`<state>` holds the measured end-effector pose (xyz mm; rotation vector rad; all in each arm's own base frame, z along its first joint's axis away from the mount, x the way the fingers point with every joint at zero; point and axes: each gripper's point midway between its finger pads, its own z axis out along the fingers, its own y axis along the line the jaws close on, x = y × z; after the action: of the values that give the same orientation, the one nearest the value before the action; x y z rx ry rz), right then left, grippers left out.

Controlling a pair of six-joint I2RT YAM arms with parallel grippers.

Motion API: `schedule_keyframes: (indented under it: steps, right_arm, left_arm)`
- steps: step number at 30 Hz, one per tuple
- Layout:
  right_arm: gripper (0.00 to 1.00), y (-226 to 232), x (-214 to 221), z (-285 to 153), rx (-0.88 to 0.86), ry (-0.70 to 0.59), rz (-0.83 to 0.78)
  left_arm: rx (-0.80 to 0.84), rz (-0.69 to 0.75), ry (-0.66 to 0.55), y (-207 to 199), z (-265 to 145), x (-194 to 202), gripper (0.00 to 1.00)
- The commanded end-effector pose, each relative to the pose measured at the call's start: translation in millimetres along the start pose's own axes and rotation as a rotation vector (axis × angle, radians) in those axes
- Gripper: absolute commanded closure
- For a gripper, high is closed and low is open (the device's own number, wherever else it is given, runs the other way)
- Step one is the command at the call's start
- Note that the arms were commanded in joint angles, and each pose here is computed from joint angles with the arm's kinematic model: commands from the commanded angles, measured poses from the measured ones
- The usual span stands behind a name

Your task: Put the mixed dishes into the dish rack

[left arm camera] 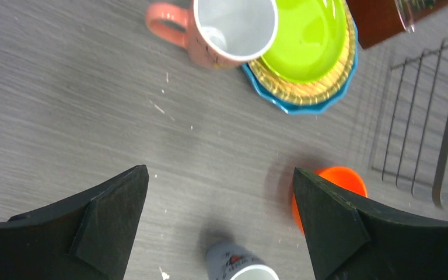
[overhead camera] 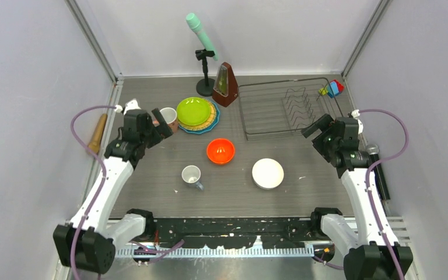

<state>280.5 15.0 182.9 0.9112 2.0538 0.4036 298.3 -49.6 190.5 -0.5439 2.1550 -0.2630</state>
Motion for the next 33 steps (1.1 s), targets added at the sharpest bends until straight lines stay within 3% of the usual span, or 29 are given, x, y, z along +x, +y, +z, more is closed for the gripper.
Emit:
schedule_keyframes:
  steps: [1, 12, 26, 33]
  right_arm:
    - [0.03, 25.9, -11.9, 0.8, -0.064, 0.01, 0.01]
    - [0.04, 39.3, -15.9, 0.2, -0.09, 0.033, 0.016]
    - [0.04, 41.3, -19.7, -0.6, -0.088, 0.023, 0.013]
    - [0.04, 40.1, -19.7, 0.6, -0.081, 0.023, 0.009]
  left_arm:
    - [-0.136, -0.027, -0.047, 6.2, 16.3, -28.3, 0.02]
    - [-0.244, -0.176, -0.049, 1.9, 87.9, -45.4, 0.11]
    - [-0.333, -0.319, 0.041, 16.6, 151.4, -22.7, 0.46]
    - [-0.435, -0.306, 0.006, 43.3, 149.9, -34.0, 0.97]
